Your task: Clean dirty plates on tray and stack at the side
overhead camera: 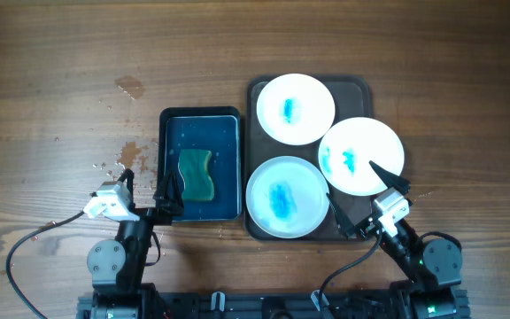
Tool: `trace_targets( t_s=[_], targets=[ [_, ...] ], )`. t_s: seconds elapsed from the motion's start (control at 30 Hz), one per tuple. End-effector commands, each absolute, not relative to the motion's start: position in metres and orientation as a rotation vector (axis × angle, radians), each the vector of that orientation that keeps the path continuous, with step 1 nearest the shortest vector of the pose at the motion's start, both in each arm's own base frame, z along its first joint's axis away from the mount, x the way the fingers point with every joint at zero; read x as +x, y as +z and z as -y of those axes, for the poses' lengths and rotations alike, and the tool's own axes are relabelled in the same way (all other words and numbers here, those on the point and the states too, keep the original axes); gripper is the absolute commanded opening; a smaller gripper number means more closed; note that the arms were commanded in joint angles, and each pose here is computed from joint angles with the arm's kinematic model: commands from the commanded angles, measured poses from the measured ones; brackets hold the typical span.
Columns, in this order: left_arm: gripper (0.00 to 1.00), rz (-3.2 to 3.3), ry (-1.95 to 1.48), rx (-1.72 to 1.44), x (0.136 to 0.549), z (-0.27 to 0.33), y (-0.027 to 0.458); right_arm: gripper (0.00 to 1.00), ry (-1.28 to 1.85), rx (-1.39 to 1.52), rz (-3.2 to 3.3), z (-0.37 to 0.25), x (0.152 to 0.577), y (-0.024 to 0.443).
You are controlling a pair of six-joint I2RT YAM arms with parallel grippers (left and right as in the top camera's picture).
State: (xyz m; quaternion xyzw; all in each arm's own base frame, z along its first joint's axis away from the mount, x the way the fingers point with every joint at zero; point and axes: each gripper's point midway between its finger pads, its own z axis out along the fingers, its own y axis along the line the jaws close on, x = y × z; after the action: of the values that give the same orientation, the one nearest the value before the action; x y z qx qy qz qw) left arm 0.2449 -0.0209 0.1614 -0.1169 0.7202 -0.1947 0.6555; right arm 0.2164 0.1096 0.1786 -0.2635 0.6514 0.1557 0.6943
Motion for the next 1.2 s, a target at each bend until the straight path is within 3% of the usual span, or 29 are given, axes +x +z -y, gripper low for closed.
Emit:
trace_targets(
  t_s=[0.0, 0.77, 0.87, 1.0, 1.03, 1.17],
  targets=[
    [1.00, -1.632, -0.454, -0.260, 0.245, 0.023, 0.160, 1.00, 0.350, -0.602, -1.442, -0.111, 0.215, 0.180],
    [1.00, -1.633, -0.461, -0.254, 0.245, 0.025, 0.160, 1.00, 0.315, -0.632, -1.422, -0.111, 0.215, 0.181],
    [1.00, -1.613, -0.536, -0.173, 0.242, 0.040, 0.169, 1.00, 0.428, -0.554, -1.445, -0.114, 0.213, 0.185],
    [1.00, -1.426, -0.630, -0.079, 0.227, 0.054, 0.245, 1.00, 0.496, -0.482, -1.366, -0.112, 0.198, 0.252],
    [1.00, -1.502, -0.648, -0.073, 0.221, 0.059, 0.264, 1.00, 0.495, -0.485, -1.391, -0.110, 0.189, 0.290],
    [1.00, -1.873, -0.661, -0.176, 0.223, 0.061, 0.272, 1.00, 0.642, -0.462, -1.743, -0.118, 0.187, 0.323]
  ],
)
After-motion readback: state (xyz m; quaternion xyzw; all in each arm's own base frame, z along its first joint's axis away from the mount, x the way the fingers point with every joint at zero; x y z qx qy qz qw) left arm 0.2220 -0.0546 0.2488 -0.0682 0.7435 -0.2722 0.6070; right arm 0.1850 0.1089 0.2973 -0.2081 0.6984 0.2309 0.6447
